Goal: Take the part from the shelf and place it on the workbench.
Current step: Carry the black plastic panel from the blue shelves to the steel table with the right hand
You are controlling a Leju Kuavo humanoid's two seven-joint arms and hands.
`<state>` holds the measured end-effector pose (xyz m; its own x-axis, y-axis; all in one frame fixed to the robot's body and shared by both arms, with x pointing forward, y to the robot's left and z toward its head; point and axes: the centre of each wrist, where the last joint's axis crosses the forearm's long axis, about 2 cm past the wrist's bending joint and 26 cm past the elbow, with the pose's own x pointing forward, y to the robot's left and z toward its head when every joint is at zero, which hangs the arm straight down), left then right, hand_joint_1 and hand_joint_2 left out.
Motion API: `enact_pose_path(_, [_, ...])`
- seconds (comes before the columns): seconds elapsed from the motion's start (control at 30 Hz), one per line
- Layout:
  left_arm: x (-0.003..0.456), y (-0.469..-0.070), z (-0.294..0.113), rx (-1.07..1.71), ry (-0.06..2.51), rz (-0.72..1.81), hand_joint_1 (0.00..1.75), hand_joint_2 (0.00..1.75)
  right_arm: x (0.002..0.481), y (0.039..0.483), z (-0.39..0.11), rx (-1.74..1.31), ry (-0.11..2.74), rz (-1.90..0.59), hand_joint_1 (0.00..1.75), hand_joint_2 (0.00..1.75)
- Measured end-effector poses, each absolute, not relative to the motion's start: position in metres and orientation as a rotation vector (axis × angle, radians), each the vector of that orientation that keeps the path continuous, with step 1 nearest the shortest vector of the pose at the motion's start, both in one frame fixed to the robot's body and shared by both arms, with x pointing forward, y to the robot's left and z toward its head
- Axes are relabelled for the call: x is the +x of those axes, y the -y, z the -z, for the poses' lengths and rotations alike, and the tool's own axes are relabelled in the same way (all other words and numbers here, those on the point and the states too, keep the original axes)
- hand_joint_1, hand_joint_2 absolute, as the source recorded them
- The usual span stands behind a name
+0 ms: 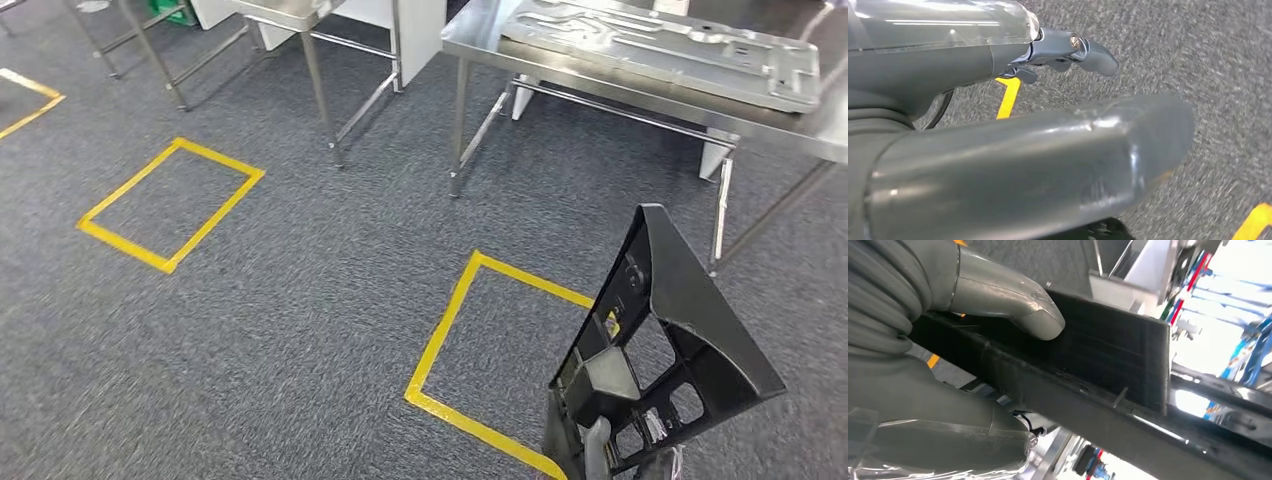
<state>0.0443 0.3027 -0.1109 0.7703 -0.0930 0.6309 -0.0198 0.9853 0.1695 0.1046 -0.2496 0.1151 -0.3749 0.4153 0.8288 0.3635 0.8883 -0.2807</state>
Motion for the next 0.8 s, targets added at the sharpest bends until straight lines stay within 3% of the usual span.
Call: enact_pose_path(0.8, [0.0495, -0.2946, 0.1104, 0.144, 0.704, 0.023, 0.0, 0.0, 0.1027, 0.2493, -0.1174, -0.573, 2.005, -0.097, 1.75, 1.75])
